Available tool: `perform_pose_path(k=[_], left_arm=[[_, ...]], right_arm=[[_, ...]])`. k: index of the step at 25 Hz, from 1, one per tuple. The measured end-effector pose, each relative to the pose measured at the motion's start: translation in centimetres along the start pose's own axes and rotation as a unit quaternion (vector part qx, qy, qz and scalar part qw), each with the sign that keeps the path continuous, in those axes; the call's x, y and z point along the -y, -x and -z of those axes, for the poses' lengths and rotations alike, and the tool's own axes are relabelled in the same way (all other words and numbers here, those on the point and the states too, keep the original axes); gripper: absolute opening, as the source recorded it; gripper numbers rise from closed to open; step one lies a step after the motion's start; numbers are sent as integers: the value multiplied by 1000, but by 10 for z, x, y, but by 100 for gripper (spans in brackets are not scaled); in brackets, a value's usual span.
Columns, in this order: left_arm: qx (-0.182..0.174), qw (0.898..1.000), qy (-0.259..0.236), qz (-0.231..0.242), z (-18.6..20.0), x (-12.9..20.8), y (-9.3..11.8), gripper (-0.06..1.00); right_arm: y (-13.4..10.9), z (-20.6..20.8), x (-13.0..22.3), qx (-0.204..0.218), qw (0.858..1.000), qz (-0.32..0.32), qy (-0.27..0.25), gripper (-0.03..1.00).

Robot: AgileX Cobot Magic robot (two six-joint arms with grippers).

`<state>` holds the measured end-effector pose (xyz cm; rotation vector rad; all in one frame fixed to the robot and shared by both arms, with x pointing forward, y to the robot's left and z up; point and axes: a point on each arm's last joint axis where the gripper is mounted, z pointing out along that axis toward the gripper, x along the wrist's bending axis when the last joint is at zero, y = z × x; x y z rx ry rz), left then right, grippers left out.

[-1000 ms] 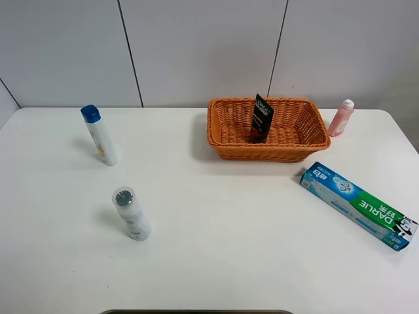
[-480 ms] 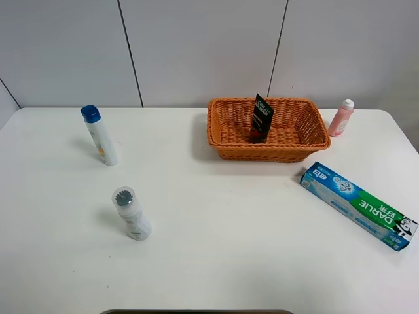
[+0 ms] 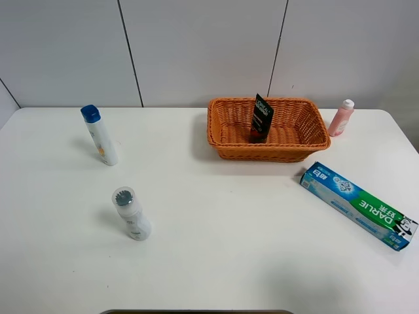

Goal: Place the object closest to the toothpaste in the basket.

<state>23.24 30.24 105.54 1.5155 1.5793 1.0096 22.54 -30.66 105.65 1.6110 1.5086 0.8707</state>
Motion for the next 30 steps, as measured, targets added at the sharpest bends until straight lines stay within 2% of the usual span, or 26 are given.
perform_pose_path(k=[4,30], left_arm=[[0,1000,0,0,0,0,0,94],[0,1000,0,0,0,0,0,94]], right_arm=[[0,-2,-2,-1,1000,1,17,99],[-2,-8,0,-7,1000,3,16,99]])
